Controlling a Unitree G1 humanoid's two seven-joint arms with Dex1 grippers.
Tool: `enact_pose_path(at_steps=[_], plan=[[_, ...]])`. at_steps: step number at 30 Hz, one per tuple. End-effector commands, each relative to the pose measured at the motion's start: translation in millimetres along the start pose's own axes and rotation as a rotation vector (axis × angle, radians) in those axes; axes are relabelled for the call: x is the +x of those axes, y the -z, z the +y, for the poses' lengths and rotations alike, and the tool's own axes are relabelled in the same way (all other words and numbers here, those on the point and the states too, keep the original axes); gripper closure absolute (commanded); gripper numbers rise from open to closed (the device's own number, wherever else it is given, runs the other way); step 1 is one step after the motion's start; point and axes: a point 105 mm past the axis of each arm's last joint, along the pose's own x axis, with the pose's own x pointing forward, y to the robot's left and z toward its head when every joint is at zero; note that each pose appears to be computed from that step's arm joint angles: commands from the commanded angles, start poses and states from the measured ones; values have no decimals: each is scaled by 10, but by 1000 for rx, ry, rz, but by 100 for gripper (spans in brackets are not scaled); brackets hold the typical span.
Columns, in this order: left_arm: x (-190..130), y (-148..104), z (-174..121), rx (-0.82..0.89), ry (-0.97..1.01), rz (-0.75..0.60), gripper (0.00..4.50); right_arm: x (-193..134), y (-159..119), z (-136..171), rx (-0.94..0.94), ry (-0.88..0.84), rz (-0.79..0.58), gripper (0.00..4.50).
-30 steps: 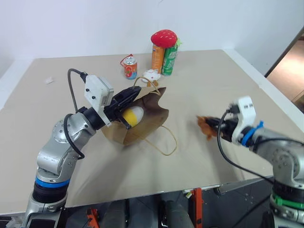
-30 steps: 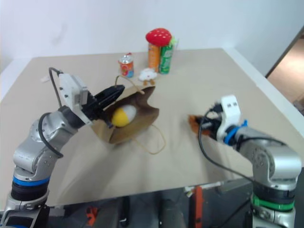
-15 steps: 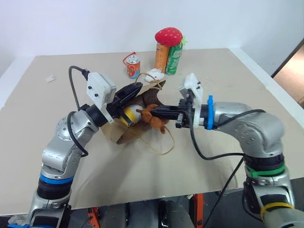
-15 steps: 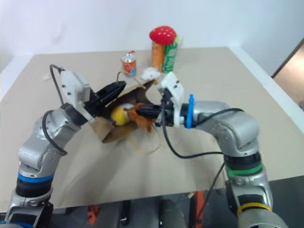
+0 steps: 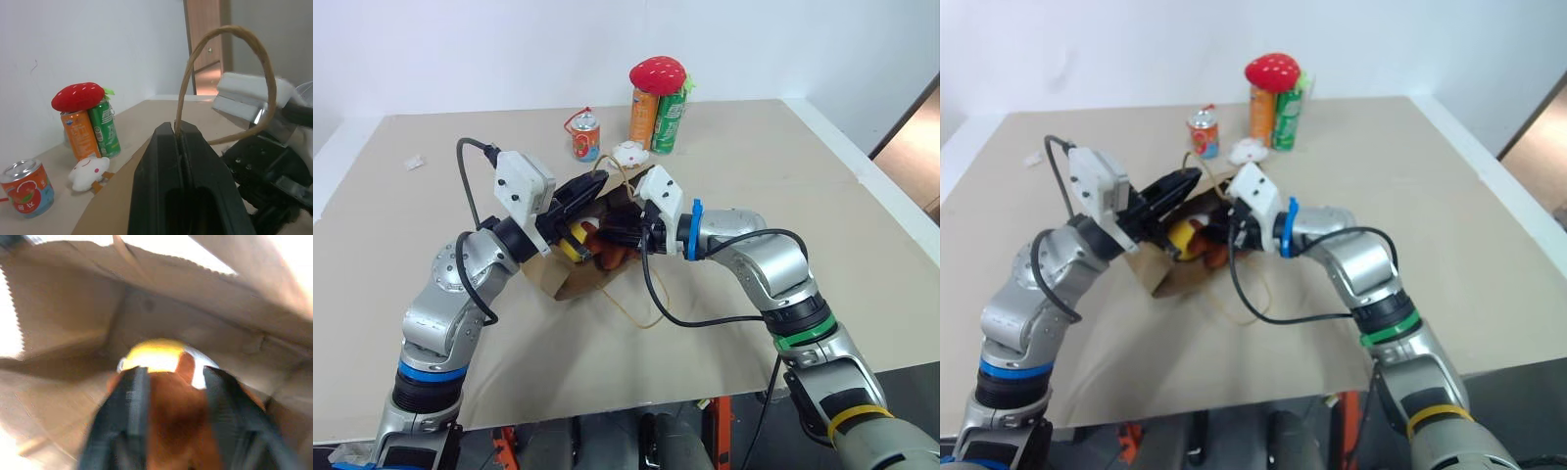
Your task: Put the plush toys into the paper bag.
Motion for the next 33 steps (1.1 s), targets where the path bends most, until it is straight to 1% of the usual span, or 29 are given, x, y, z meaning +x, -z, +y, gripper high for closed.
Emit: enact_pose_path(at_steps=[1,2,3,4,6,8,9,11,15,19,20,21,22,23,24,26,27,28,30,31,33], plan=[[-9,-122,-25,30,5,-34,450,-350,-541,160,-3,-129,-174,75],[-10,-122,-21,31,5,-33,450,-446,-571,204,17,-162,-179,34],[-13,-123,-14,32,5,-32,450,-559,-575,232,34,-186,-166,34],[-15,-124,-7,33,5,-30,450,-659,-568,249,43,-199,-150,5],[-23,-121,22,38,1,-24,450,-878,-379,195,73,-153,-45,5],[-29,-119,48,41,-1,-20,450,-993,-179,177,107,-100,31,5],[-29,-119,56,42,-1,-19,450,-1008,-97,200,115,-92,56,5],[-29,-117,70,42,-2,-18,450,-986,21,269,163,-87,61,5],[-8,-117,70,41,6,-20,450,-854,293,262,216,-13,95,5],[9,-128,64,41,11,-24,450,-757,432,186,246,53,99,5],[10,-129,63,42,11,-24,450,-747,436,165,248,66,94,28],[8,-129,64,42,11,-24,450,-745,441,163,246,66,92,60],[4,-129,66,43,9,-23,450,-748,441,169,240,60,90,73],[1,-129,69,44,6,-23,450,-755,437,173,239,56,87,108],[-3,-128,71,45,4,-22,450,-765,433,182,236,48,85,165],[-8,-129,73,45,1,-22,450,-783,432,194,226,35,86,256],[-11,-129,71,45,0,-22,450,-792,436,194,223,33,87,292],[-12,-128,70,45,0,-21,450,-801,439,190,222,32,87,344],[-16,-123,69,44,-1,-20,450,-821,447,192,209,21,93,428],[-15,-121,71,44,-2,-20,450,-826,446,192,204,17,93,448],[-14,-118,76,43,-3,-20,450,-833,441,193,200,10,92,448]])
